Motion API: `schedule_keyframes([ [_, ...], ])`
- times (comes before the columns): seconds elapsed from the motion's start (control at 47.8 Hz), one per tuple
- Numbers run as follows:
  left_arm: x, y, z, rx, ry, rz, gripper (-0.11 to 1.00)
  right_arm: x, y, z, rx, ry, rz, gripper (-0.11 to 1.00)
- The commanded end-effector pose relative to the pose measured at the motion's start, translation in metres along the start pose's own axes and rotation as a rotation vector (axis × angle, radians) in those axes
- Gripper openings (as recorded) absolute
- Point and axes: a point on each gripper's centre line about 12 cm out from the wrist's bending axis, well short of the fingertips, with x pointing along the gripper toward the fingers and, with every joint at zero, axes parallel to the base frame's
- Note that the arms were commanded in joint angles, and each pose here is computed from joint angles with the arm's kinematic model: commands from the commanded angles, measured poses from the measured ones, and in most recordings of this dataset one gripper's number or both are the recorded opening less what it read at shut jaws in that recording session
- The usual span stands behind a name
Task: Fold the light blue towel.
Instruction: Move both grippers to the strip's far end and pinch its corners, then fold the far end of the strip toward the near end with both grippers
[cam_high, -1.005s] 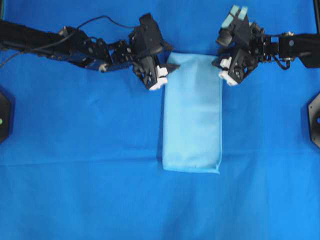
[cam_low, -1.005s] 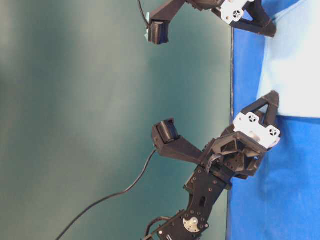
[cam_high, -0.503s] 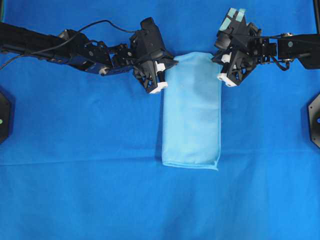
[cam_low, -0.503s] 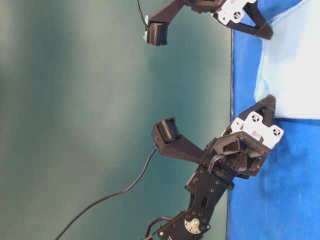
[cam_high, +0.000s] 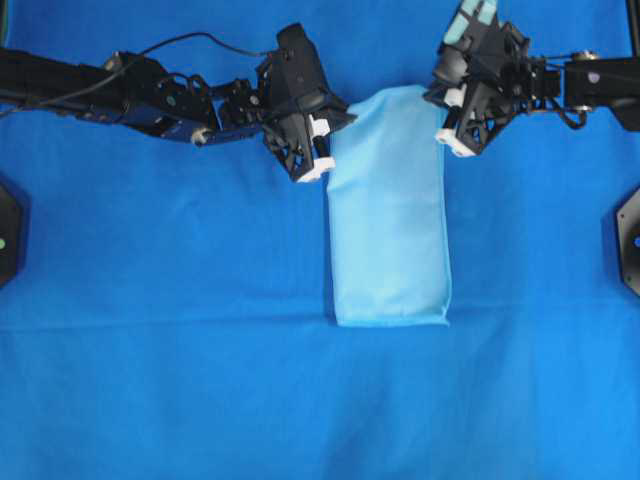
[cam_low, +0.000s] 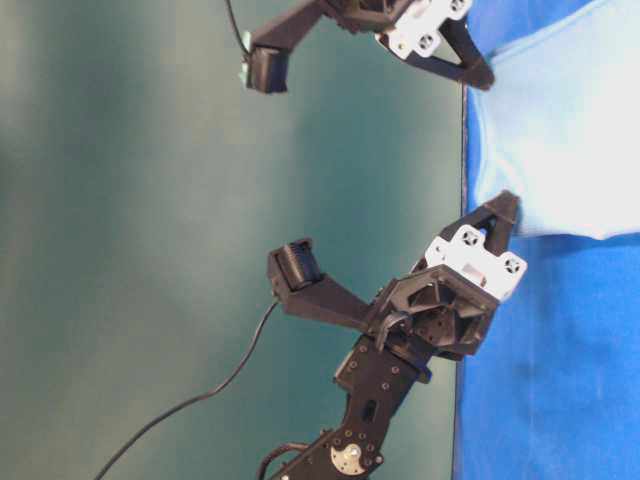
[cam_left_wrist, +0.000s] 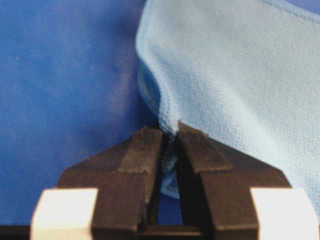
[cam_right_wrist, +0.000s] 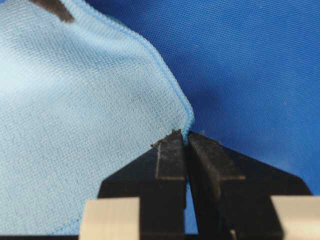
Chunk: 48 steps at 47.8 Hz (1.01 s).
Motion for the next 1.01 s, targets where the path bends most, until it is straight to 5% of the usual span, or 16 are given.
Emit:
schedule_keyframes([
  [0.0,-0.008,0.002,0.019,-0.001,-0.052,0.004,0.05,-0.008,0.0,0.007,0.001,-0.034,-0.003,0.02],
  [0.419,-0.025,-0.011,0.039,0.014,-0.09,-0.021,0.05,-0.036,0.02,0.012,-0.017,-0.064,0.009,0.02],
  [0.984,-0.065,-0.133,0.012,0.161,0.002,-0.273,0.05,-0.076,0.128,-0.03,-0.001,0.115,0.164,0.02],
])
